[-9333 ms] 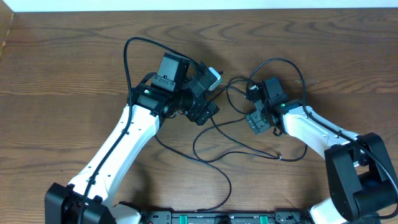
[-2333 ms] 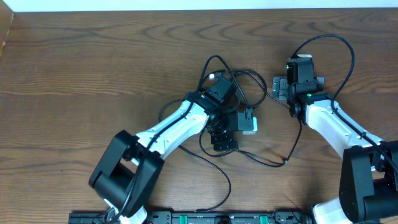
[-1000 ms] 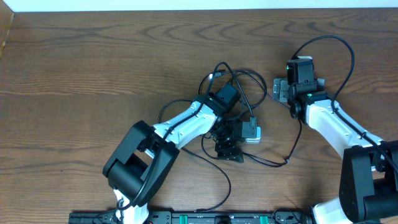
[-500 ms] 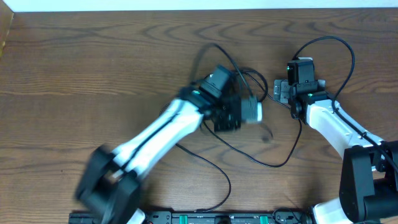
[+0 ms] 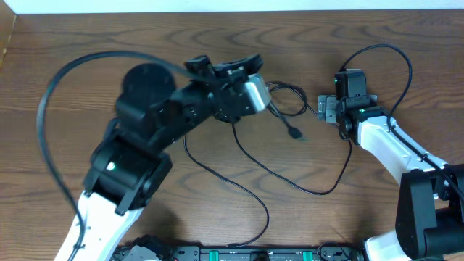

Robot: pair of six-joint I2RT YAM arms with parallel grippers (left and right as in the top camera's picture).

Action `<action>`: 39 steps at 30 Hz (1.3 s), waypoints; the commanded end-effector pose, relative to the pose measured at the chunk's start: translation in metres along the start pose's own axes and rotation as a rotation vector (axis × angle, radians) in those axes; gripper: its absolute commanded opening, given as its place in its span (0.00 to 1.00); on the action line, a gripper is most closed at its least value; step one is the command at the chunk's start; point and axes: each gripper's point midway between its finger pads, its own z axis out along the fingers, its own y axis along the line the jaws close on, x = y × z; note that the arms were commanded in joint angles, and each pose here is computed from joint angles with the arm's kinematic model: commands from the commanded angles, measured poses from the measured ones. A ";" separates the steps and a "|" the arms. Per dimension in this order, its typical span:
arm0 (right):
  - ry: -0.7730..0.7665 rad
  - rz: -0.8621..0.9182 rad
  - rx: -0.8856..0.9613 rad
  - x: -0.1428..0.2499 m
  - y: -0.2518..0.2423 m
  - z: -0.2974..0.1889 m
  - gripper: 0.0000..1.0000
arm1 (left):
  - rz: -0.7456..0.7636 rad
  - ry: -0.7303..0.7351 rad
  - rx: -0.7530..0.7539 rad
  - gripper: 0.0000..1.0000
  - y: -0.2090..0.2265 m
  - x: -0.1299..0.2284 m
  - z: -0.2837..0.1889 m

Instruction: Untangle cables

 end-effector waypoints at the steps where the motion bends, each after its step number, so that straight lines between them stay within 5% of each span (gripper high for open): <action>1: -0.012 -0.001 -0.008 -0.008 -0.001 -0.006 0.99 | -0.016 -0.057 -0.068 0.08 0.016 -0.019 -0.012; 14: 0.004 -0.021 -0.101 -0.004 0.015 -0.007 0.98 | 0.070 -0.235 -0.248 0.08 0.067 -0.092 -0.055; 22: -0.022 -0.014 -0.270 -0.012 0.045 -0.013 0.91 | 0.070 -0.215 -0.351 0.07 0.089 -0.104 -0.075; 39: -0.196 -0.001 -0.505 -0.056 0.070 -0.083 0.63 | 0.025 0.332 -0.399 0.07 0.083 0.012 -0.069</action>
